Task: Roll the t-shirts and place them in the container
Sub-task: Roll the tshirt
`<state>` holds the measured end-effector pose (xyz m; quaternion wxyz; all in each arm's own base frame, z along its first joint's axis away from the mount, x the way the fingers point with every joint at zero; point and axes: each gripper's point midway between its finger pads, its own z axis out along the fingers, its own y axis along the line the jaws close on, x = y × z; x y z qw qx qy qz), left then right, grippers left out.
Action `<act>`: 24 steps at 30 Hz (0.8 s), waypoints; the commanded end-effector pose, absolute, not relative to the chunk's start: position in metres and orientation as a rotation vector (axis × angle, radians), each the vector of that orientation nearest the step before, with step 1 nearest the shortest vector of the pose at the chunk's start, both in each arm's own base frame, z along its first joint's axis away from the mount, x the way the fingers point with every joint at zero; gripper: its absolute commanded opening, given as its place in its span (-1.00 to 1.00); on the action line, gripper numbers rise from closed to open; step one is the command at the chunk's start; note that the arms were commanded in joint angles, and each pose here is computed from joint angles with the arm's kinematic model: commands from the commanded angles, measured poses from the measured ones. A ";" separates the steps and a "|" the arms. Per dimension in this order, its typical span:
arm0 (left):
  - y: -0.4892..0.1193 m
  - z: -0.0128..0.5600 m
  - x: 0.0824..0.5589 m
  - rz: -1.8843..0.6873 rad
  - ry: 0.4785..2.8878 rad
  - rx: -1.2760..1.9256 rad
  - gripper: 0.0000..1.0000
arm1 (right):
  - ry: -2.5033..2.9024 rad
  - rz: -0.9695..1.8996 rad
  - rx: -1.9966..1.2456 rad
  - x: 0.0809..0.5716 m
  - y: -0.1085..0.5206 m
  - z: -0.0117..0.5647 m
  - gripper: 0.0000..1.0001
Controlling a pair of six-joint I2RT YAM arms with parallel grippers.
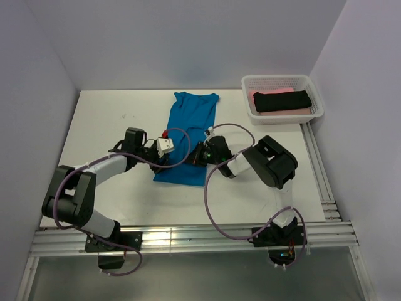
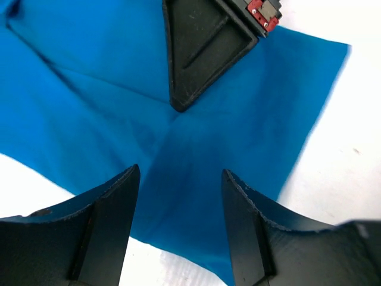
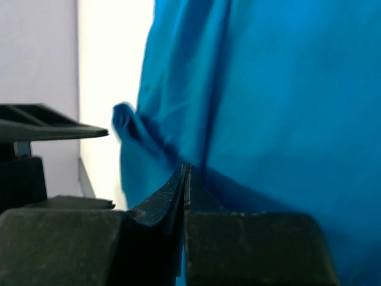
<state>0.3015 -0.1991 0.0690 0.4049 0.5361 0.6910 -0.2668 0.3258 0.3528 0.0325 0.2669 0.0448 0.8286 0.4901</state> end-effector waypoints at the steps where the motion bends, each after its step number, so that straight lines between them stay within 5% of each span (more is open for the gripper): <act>1: -0.205 0.083 0.327 -0.604 1.739 1.271 0.25 | 2.240 1.289 0.095 0.344 0.355 0.034 -1.00; 12: -0.199 0.127 0.351 -0.484 1.726 1.147 0.23 | 2.135 1.158 0.019 0.355 0.324 0.096 -0.84; 24: -0.163 0.121 0.321 -0.269 1.694 1.264 0.33 | 2.305 1.035 0.059 0.285 0.275 0.082 -0.26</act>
